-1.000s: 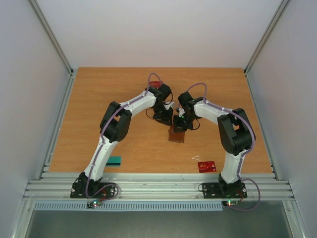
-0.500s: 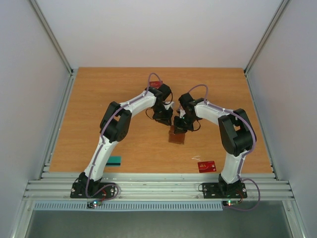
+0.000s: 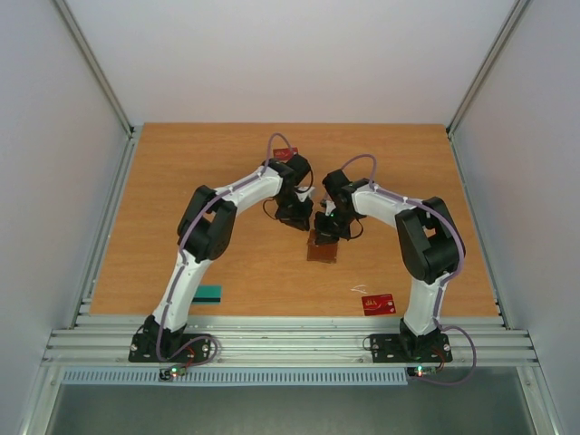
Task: Put the credit cards into the card holder
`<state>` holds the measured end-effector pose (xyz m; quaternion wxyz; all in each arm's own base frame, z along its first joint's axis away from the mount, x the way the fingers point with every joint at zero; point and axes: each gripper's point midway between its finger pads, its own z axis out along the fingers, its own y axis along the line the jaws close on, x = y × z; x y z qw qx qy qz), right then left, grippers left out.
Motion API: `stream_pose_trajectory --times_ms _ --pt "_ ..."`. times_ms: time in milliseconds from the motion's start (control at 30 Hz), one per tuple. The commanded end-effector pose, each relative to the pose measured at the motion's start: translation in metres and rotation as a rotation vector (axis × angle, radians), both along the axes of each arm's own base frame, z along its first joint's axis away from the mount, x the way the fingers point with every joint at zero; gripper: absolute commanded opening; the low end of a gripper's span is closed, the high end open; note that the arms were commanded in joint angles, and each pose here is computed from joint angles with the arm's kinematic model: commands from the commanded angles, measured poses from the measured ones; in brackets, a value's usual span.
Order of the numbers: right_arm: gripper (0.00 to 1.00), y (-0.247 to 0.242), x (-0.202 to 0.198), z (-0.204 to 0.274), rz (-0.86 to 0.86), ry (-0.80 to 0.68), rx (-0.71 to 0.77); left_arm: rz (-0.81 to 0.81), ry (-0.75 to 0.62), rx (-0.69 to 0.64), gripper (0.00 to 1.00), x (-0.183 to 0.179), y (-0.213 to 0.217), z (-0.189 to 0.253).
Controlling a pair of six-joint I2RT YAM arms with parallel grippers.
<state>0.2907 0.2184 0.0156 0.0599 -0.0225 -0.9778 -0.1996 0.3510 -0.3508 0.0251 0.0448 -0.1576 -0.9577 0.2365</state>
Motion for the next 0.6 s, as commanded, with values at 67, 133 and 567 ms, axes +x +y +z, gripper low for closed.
stream_pose_trajectory --times_ms 67,133,567 --pt "0.01 -0.063 -0.081 -0.088 0.056 0.247 -0.356 0.016 -0.072 -0.101 0.18 -0.003 0.002 0.059" --pt "0.01 -0.053 -0.072 -0.079 0.057 0.213 -0.307 0.000 -0.070 -0.158 0.22 -0.007 -0.005 0.066" --pt "0.01 -0.030 -0.032 -0.024 0.092 0.043 -0.214 -0.061 0.122 -0.274 0.22 -0.022 -0.031 0.019"
